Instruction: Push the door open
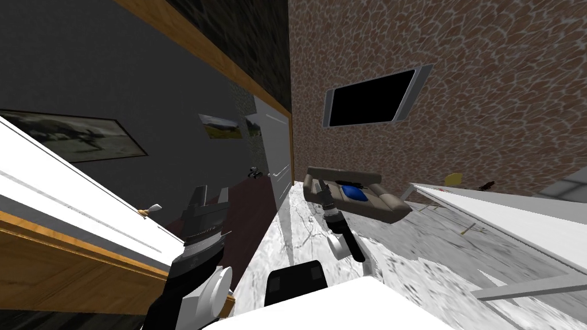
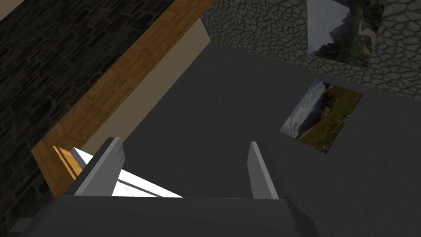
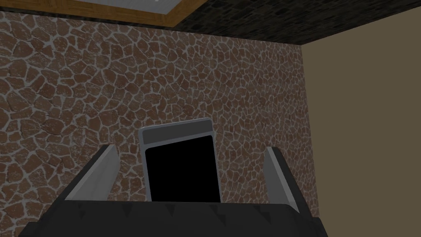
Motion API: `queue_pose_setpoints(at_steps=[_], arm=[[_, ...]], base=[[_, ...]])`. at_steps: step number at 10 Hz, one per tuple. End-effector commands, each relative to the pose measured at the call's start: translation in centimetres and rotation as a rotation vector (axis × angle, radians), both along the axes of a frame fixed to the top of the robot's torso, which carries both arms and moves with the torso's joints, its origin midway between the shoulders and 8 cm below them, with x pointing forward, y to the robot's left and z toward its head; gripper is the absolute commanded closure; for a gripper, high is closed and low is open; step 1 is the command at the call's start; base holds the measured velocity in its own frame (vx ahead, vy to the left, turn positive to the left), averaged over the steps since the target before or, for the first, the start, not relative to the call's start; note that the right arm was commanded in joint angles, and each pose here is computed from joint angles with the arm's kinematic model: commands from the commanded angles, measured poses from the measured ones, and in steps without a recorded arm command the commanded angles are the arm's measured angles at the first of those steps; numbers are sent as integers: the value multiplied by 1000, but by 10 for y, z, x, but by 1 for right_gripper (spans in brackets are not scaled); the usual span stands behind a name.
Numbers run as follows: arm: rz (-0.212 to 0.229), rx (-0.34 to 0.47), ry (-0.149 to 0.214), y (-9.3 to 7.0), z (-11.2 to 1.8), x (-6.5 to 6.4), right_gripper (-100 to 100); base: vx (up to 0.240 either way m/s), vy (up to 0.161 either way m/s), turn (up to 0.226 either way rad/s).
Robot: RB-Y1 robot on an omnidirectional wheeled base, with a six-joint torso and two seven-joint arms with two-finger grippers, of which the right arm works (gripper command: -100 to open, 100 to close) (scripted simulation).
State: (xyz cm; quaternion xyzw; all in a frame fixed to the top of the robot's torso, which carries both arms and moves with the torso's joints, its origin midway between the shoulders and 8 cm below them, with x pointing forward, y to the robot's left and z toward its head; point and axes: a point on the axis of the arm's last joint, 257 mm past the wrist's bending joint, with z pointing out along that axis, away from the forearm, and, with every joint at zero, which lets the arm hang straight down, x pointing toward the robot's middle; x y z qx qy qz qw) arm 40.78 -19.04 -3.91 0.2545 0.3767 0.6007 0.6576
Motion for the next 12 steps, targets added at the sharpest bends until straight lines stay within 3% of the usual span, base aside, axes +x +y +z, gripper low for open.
queue_pose_setpoints(at_steps=[1,12], arm=[[6,-22,8,11,-9,5,-100],[61,-193,53,81,-70,25,-100]], base=[[107,-8,-11],[100,-10,-12]])
